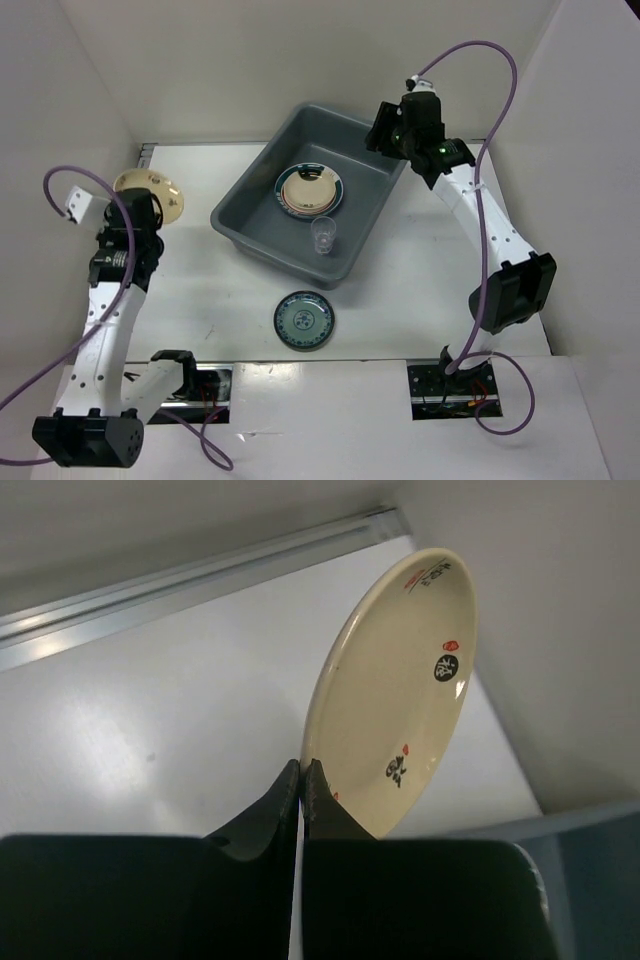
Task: Place the mixed dishes into the plastic bin
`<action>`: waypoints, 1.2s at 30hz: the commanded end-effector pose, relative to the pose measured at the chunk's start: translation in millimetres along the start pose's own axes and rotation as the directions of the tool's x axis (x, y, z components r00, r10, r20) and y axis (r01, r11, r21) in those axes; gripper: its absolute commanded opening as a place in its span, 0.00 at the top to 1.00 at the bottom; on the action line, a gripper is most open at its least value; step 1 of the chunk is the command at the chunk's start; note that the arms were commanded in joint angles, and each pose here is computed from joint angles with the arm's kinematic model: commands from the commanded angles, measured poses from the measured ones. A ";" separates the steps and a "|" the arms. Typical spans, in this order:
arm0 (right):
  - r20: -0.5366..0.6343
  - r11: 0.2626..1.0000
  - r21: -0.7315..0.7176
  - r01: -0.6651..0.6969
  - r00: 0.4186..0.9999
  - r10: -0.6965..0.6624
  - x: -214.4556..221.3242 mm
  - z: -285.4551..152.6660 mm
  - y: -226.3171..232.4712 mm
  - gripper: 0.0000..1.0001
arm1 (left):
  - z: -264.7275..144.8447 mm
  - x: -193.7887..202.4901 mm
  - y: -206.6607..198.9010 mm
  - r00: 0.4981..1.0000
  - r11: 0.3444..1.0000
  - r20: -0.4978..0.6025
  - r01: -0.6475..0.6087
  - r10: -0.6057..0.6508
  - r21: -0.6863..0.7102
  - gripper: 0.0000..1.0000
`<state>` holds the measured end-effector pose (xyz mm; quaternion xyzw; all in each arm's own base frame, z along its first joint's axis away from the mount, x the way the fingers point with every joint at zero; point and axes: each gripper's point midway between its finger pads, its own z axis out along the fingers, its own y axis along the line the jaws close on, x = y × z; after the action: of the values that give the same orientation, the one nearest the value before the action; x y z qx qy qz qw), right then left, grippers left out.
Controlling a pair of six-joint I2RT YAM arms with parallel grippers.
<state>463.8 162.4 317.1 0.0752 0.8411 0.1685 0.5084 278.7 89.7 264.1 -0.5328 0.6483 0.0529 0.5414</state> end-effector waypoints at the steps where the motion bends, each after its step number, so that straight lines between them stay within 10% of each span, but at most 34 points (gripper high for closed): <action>1: 0.086 1.000 -0.014 0.009 0.996 -0.008 -23.8 -16.6 2.1 0.38 | -18.2 -52.8 -92.2 0.993 0.948 0.059 0.075 -0.098 0.309 1.00; 8: 0.091 1.000 -0.004 0.008 0.996 -0.008 -23.8 -18.6 -0.2 0.30 | -27.6 62.5 -206.3 0.958 0.802 -0.270 0.085 0.098 0.592 1.00; 21: 0.134 0.998 0.058 -0.016 0.991 0.008 -19.6 -52.6 -25.9 0.22 | -23.1 241.8 -236.7 0.735 0.732 -0.490 -0.013 0.469 0.681 1.00; 36: 0.146 0.996 0.094 -0.011 0.989 -0.002 -18.8 -56.4 -34.2 0.22 | 27.4 309.0 -260.3 0.743 0.779 -0.485 -0.077 0.461 0.623 1.00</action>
<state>425.7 122.3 320.5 0.1057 0.8317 0.1268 0.5301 512.9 -199.2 121.7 -0.2258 0.8727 -0.2240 0.3705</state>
